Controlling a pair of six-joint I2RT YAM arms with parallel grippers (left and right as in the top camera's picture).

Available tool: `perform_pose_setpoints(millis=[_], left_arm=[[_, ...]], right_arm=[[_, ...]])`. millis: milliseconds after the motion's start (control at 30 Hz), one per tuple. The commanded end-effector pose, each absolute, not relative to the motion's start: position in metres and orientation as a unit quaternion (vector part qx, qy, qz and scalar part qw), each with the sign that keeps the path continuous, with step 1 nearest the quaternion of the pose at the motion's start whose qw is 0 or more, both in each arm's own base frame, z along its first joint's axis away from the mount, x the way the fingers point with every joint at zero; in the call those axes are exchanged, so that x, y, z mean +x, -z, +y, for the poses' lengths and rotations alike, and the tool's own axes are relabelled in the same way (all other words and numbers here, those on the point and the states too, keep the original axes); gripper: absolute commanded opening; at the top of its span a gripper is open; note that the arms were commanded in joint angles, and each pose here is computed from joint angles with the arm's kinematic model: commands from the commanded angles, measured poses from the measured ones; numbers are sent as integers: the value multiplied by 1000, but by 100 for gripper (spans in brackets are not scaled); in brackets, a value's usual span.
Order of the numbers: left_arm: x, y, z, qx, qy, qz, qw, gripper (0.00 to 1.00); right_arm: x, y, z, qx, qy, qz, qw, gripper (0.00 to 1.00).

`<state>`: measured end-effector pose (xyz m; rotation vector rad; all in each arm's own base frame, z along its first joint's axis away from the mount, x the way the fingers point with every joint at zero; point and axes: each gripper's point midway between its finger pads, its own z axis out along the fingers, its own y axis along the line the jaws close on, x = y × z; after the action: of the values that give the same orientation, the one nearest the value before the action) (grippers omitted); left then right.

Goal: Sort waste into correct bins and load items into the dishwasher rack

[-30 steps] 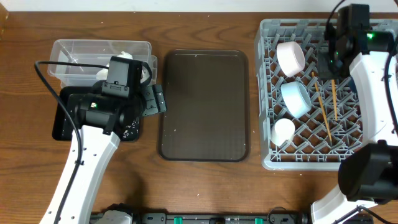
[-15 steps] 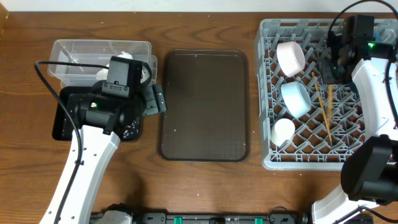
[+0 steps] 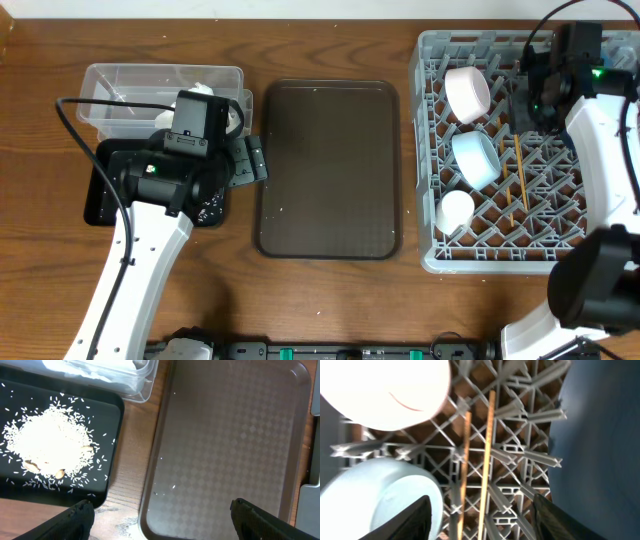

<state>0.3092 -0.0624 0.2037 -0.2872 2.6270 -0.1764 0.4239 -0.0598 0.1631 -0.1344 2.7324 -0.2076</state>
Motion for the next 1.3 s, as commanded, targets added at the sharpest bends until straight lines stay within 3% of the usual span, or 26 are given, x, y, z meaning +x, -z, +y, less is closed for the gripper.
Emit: perform_pose_setpoints(millis=[0,433,867,1267], left_arm=[[312,-207,-60,-103,60,961,249,90],[312,-207,-60,-103,60,961,249,90],[312,-207,-60,-103,60,961,249,90],[312,-207,-60,-103,60,961,249,90]], right_arm=[[425,-215,-37,-66,56,960,265,66],[382,-296,26,-133,33,925,353,99],[343,-303,88,-210,-35,916,340,99],[318,-297,86,-154,-61,939,301,99]])
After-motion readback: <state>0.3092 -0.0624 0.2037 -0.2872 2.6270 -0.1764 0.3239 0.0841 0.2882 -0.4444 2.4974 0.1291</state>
